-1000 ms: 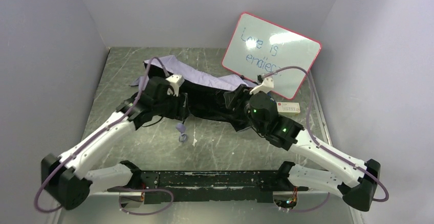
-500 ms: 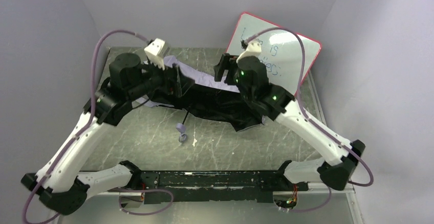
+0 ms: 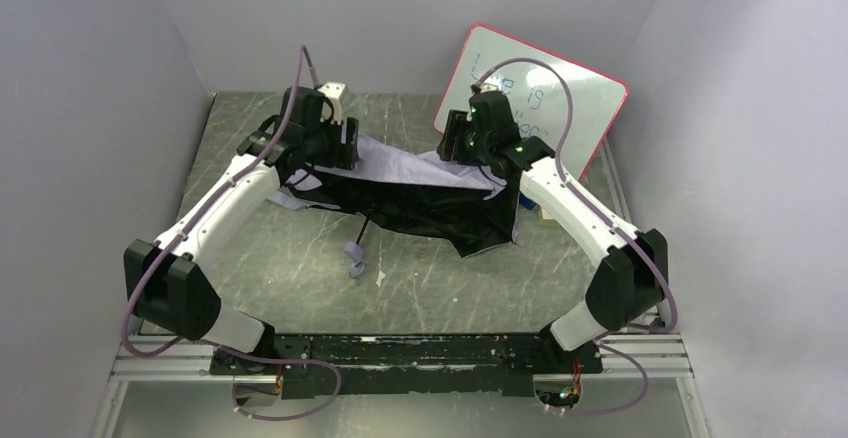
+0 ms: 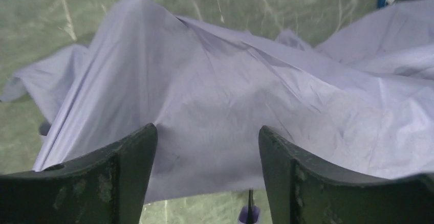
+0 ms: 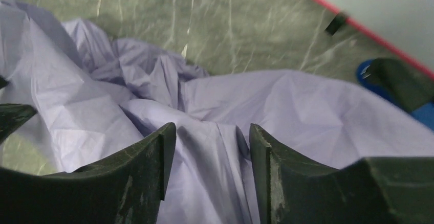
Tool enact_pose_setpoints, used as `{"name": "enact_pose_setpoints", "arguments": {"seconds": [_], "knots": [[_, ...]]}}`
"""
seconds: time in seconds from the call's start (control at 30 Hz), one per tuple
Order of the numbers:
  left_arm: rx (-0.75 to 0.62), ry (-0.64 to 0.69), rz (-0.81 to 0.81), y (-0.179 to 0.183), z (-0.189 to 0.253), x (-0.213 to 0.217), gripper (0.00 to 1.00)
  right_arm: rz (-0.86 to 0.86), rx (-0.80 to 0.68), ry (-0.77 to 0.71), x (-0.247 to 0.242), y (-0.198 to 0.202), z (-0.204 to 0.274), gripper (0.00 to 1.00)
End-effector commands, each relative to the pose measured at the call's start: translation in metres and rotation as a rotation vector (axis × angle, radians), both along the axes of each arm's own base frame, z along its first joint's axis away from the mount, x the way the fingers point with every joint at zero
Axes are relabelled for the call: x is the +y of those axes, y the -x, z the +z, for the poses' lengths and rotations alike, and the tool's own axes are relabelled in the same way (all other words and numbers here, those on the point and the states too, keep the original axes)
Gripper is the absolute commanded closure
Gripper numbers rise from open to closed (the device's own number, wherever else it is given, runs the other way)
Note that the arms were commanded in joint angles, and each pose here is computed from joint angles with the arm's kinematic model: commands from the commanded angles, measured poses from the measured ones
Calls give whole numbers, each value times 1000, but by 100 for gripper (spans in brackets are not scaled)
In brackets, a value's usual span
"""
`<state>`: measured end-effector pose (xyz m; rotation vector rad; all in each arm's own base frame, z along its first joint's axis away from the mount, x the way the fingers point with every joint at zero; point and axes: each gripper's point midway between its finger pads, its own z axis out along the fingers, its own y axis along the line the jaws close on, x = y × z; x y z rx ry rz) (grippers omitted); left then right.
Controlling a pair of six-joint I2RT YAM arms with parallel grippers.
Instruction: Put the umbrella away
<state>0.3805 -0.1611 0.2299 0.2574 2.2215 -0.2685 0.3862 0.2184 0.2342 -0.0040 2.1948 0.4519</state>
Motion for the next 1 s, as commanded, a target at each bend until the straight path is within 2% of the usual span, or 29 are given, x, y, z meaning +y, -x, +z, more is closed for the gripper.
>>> {"name": "enact_pose_setpoints", "arguments": {"seconds": [0.0,0.17,0.27,0.47,0.6,0.73,0.83,0.97], "knots": [[37,69,-82,2,-30,-23,28,100,96,-113,29,10,-34,46],[77,180,-159,-3,-57,-53,41,155,157,-211,58,4,-70,58],[86,219,-190,-8,-72,-67,45,179,190,-263,74,2,-92,64],[133,233,-265,-9,-108,-105,48,190,238,-299,102,0,-130,66],[178,237,-314,-5,-129,-131,49,211,230,-313,120,-3,-137,66],[226,238,-324,-2,-148,-137,50,219,228,-319,125,-4,-139,62],[212,208,-307,-3,-136,-130,47,198,191,-299,114,-4,-125,55],[92,196,-297,-9,-68,-117,42,188,99,-281,97,-1,-82,48]]}}
